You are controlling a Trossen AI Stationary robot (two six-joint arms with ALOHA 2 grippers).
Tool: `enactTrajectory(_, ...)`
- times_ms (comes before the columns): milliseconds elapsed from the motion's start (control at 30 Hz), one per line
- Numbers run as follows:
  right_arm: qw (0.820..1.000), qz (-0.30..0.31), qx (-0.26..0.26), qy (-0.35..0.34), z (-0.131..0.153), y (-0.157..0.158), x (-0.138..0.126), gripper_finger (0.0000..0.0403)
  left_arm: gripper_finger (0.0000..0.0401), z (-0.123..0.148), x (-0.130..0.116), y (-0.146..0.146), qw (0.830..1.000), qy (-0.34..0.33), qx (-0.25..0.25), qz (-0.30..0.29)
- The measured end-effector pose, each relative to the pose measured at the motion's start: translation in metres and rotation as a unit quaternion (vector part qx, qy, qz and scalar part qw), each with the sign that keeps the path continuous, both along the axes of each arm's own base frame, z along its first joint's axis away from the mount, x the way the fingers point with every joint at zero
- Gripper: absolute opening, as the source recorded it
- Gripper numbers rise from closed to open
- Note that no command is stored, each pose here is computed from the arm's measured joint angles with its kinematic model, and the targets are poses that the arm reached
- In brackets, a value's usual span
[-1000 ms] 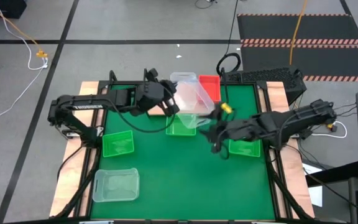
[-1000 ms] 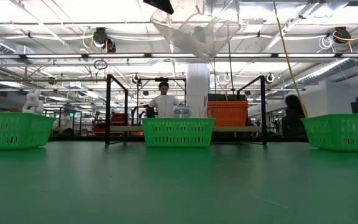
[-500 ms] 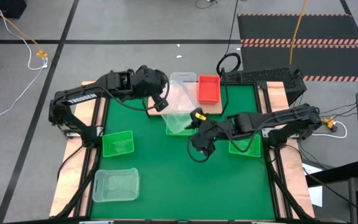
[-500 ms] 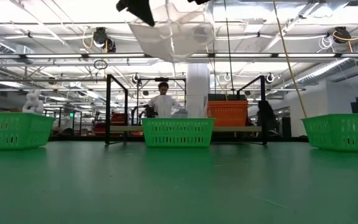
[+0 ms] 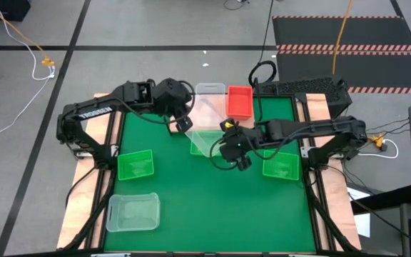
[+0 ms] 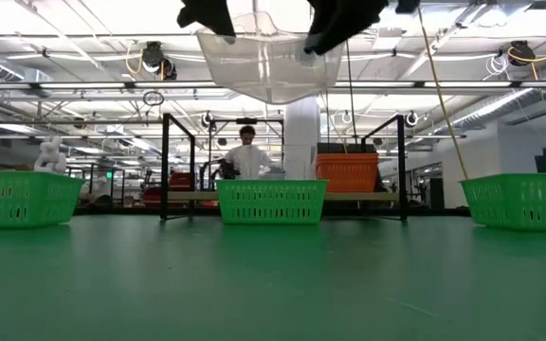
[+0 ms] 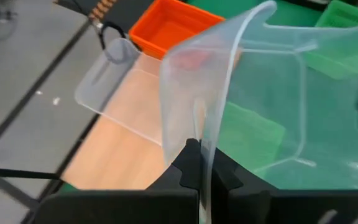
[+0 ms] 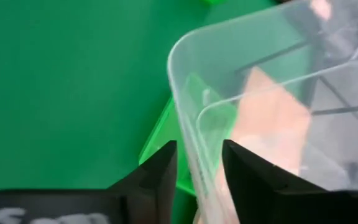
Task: Stack baskets on shelf by color
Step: Stack the right transparent bin on top of the transparent bin on the shelf
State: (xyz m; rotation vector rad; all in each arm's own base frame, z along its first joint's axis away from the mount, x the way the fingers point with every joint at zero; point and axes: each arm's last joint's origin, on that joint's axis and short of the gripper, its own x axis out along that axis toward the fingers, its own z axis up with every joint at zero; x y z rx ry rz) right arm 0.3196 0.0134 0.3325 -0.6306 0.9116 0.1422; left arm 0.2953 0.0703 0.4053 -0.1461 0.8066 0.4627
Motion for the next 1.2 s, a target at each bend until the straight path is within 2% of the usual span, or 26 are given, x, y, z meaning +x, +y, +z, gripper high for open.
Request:
enactTrajectory(300,0.998,-0.001,-0.048,0.026,-0.015,0.004,-0.003,0.001,0.0002,-0.001,-0.001,0.007,0.997,-0.022,-0.078,-0.009)
enactTrajectory(400,0.999,-0.004,-0.052,0.016,-0.014,0.007,-0.001,0.0007,0.0001,-0.001,-0.002,0.009,0.994,-0.03,-0.101,-0.014)
enactTrajectory(500,1.0,-0.014,-0.023,-0.012,-0.012,0.011,0.002,0.0003,0.0014,0.002,0.0,0.011,0.994,-0.046,-0.099,-0.016)
enactTrajectory(633,0.997,-0.028,0.018,-0.066,-0.003,0.015,0.006,0.0001,0.0055,0.013,-0.007,0.009,0.995,-0.067,-0.068,-0.04)
enactTrajectory(733,0.991,-0.059,0.044,-0.112,0.007,0.012,0.006,0.0001,0.0094,0.026,-0.019,0.01,0.995,-0.091,-0.031,-0.031)
enactTrajectory(867,0.977,-0.138,0.047,-0.154,0.014,-0.013,0.008,0.0001,0.0144,0.044,-0.043,0.014,0.993,-0.121,0.007,0.013)
enactTrajectory(1000,0.957,-0.211,0.052,-0.194,0.019,-0.049,0.009,0.0,0.0179,0.062,-0.071,0.015,0.984,-0.167,0.012,0.057)
enactTrajectory(1100,0.953,-0.227,0.042,-0.198,0.018,-0.073,0.01,0.0,0.0194,0.07,-0.086,0.012,0.979,-0.19,0.006,0.075)
enactTrajectory(1200,0.96,-0.202,0.046,-0.189,0.017,-0.085,0.009,0.0,0.0199,0.075,-0.095,0.007,0.976,-0.203,0.004,0.073)
